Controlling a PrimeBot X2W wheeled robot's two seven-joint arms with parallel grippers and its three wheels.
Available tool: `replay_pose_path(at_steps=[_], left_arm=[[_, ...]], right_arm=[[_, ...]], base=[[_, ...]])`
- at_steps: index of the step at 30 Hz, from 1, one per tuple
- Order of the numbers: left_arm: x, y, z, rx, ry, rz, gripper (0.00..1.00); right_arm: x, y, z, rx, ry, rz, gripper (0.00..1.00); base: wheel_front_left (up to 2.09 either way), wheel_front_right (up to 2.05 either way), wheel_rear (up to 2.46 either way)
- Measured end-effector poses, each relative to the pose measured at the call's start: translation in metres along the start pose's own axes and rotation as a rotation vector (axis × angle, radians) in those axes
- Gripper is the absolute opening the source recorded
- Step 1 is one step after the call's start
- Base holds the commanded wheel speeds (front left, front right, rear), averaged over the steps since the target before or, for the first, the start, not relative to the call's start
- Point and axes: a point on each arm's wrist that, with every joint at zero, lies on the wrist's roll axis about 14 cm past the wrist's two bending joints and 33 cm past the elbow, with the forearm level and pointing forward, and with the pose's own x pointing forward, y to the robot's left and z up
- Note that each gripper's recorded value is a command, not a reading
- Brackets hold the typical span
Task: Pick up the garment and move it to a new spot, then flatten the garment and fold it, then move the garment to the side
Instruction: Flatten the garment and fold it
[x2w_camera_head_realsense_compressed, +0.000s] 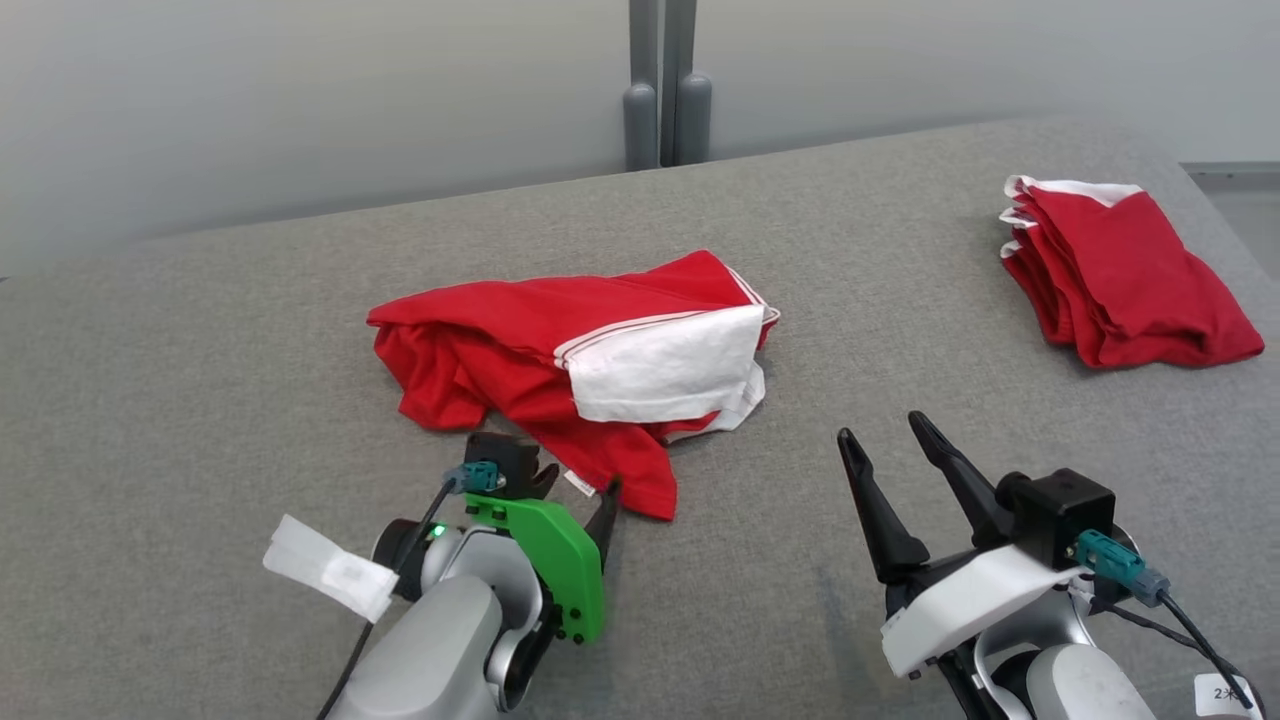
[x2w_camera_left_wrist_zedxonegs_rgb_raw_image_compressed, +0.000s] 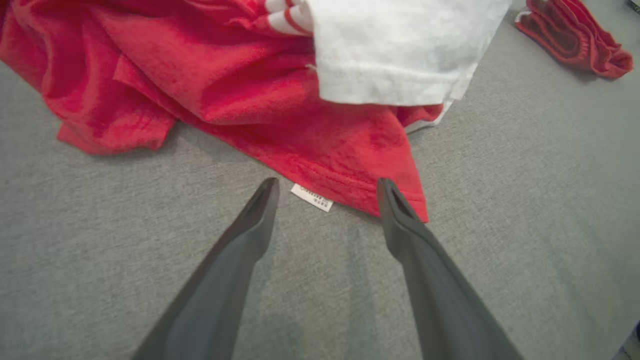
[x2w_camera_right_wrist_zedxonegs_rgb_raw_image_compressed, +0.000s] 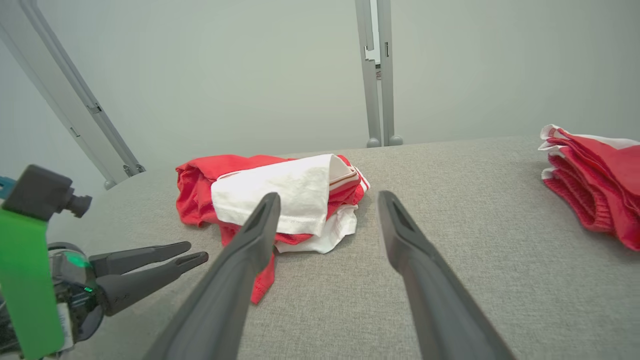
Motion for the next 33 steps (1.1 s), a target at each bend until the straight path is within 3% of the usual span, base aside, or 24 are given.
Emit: replay_pose_path(at_steps=[5,15,18,25,33], left_arm=[[0.015,-0.026,-0.014,0.018,0.057,-0.062,1.00],[0.040,-0.035,-0.041,0.067,0.133,-0.077,1.00],[0.046,-0.035,-0.042,0.082,0.129,-0.080,0.00],[0.048,-0.028,-0.020,0.027,0.014,-0.057,0.00],[0.027,-0.006,0.067,0.027,-0.304,0.002,0.00]], right_arm=[[-0.004,-0.017,-0.002,-0.001,0.004,-0.054,1.00],[-0.009,-0.046,-0.013,0.000,0.026,-0.145,1.00],[-0.011,-0.052,-0.018,0.002,0.040,-0.163,1.00],[-0.007,-0.051,-0.023,0.008,0.045,-0.157,1.00],[-0.002,-0.037,-0.019,0.018,0.026,-0.112,1.00]], base=[[0.00,0.00,0.00],[0.00,0.00,0.00],[0.00,0.00,0.00],[0.00,0.00,0.00],[0.00,0.00,0.00]])
